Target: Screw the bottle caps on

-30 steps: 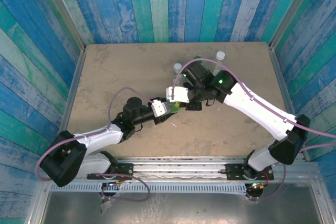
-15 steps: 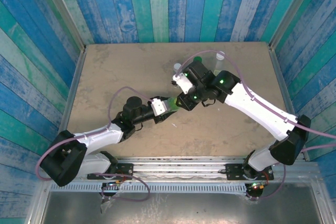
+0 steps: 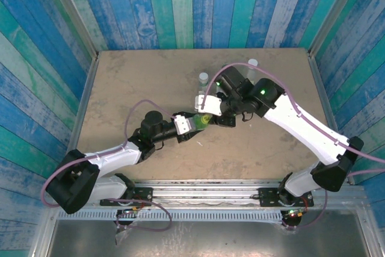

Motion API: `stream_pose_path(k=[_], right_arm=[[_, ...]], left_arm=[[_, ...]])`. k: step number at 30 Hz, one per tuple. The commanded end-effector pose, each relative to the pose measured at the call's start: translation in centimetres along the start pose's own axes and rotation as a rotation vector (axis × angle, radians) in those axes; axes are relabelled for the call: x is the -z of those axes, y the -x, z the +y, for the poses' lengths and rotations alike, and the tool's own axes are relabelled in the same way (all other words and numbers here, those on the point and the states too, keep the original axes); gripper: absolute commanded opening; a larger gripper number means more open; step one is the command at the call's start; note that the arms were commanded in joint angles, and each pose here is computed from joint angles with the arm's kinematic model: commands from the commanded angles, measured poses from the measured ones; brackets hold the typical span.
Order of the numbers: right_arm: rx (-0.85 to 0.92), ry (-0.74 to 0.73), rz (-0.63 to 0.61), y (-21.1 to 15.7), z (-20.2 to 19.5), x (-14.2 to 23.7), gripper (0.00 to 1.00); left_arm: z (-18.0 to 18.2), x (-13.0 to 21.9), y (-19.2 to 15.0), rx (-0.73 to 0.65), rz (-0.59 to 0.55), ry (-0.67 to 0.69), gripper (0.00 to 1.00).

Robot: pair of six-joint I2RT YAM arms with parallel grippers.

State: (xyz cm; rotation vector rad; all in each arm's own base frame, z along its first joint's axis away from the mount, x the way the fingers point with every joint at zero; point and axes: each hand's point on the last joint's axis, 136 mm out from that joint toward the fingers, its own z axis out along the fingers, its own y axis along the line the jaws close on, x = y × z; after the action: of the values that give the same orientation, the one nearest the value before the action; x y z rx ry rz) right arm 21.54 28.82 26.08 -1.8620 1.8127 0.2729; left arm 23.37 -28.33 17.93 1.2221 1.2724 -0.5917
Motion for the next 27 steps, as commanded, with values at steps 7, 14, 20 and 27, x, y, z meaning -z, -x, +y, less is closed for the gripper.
stream_pose_path(k=[7,14,20,27], right_arm=[[0.145,0.122,0.041,-0.3,1.4,-1.6,0.43],[0.135,0.133,0.064,-0.7,1.6,-2.0,0.31],[0.025,0.106,0.052,-0.1,1.0,-2.1,0.08],[-0.906,-0.052,-0.044,0.6,-2.0,-4.7,0.01]], left_arm=[[-0.2,-0.1,0.1,-0.015,-0.003,-0.012,0.59],[-0.1,-0.1,0.1,-0.013,0.0,-0.007,0.59],[0.1,-0.1,0.1,-0.014,0.003,0.003,0.59],[0.7,-0.1,-0.2,-0.014,0.015,0.041,0.59]])
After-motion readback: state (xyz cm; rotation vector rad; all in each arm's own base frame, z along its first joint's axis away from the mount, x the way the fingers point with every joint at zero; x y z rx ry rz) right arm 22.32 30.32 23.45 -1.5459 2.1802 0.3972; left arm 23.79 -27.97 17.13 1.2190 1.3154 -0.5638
